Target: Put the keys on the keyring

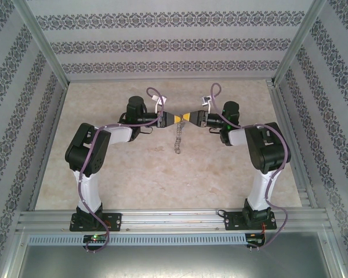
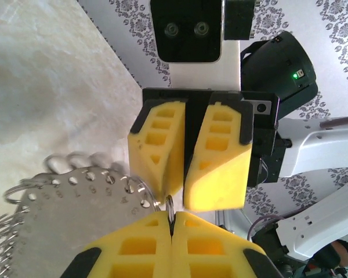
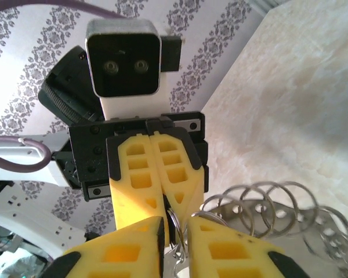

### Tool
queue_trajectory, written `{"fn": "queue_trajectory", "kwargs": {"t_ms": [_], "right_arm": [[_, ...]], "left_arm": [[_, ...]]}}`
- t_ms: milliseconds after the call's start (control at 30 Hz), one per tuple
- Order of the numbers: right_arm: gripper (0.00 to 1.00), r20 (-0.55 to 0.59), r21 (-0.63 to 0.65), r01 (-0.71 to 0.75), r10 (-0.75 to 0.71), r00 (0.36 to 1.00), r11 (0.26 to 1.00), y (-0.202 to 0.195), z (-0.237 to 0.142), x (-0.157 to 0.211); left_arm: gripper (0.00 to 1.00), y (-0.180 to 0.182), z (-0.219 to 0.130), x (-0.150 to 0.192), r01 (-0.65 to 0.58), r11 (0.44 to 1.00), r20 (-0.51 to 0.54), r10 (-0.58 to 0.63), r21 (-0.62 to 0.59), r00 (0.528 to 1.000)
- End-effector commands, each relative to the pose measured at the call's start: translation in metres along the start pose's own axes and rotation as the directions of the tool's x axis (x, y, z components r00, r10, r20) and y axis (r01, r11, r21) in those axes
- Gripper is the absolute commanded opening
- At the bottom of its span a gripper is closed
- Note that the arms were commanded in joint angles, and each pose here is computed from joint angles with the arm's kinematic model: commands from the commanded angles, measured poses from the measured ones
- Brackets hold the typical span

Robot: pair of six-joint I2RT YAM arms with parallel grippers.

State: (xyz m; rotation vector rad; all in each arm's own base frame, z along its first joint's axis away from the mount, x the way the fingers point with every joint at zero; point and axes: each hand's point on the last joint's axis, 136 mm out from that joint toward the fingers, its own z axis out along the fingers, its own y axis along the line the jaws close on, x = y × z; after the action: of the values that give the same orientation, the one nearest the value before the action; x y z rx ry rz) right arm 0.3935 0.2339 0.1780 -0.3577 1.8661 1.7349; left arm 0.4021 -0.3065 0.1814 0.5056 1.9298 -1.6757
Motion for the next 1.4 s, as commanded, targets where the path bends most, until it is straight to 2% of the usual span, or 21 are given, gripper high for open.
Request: {"fn": "queue_trajectory", "kwargs": {"t_ms": [0, 233, 400, 633, 867, 1200, 1300, 1367], "right_arm": [[0.37, 0.068, 0.01, 0.087, -0.087, 0.994, 0.996, 0.016, -0.016, -0.015], [0.47, 0.149, 0.112, 0.064, -0.081, 0.985, 0.992, -0.004, -0.037, -0.008], [0.53, 0.138, 0.13, 0.045, -0.063, 0.988, 0.99, -0.016, -0.031, 0.01], [0.56, 0.085, 0.135, 0.093, -0.105, 0.991, 0.986, -0.015, -0.016, 0.031], [0.56, 0.078, 0.152, 0.131, -0.144, 0.986, 0.98, -0.014, -0.007, 0.028], [0.56, 0.055, 0.111, 0.162, -0.169, 0.984, 0.98, -0.002, 0.008, 0.024], [0.53, 0.044, 0.1, 0.167, -0.172, 0.984, 0.981, 0.001, 0.011, 0.026], [0.46, 0.039, 0.098, 0.165, -0.169, 0.985, 0.981, 0.001, 0.012, 0.028]], "left_arm": [[0.0, -0.019, 0.005, -0.011, -0.08, 0.995, 0.015, 0.08, 0.055, 0.997], [0.0, -0.028, 0.005, -0.018, -0.088, 0.992, 0.037, 0.084, 0.095, 0.996], [0.0, -0.033, 0.006, -0.022, -0.091, 0.989, 0.043, 0.086, 0.117, 0.995], [0.0, -0.035, 0.006, -0.023, -0.09, 0.988, 0.04, 0.085, 0.127, 0.996], [0.0, -0.035, 0.007, -0.021, -0.079, 0.986, 0.034, 0.075, 0.145, 0.997], [0.0, -0.034, 0.007, -0.022, -0.074, 0.985, 0.039, 0.069, 0.155, 0.997], [0.0, -0.034, 0.007, -0.022, -0.077, 0.985, 0.041, 0.071, 0.155, 0.997], [0.0, -0.034, 0.007, -0.021, -0.075, 0.985, 0.041, 0.069, 0.154, 0.997]]}}
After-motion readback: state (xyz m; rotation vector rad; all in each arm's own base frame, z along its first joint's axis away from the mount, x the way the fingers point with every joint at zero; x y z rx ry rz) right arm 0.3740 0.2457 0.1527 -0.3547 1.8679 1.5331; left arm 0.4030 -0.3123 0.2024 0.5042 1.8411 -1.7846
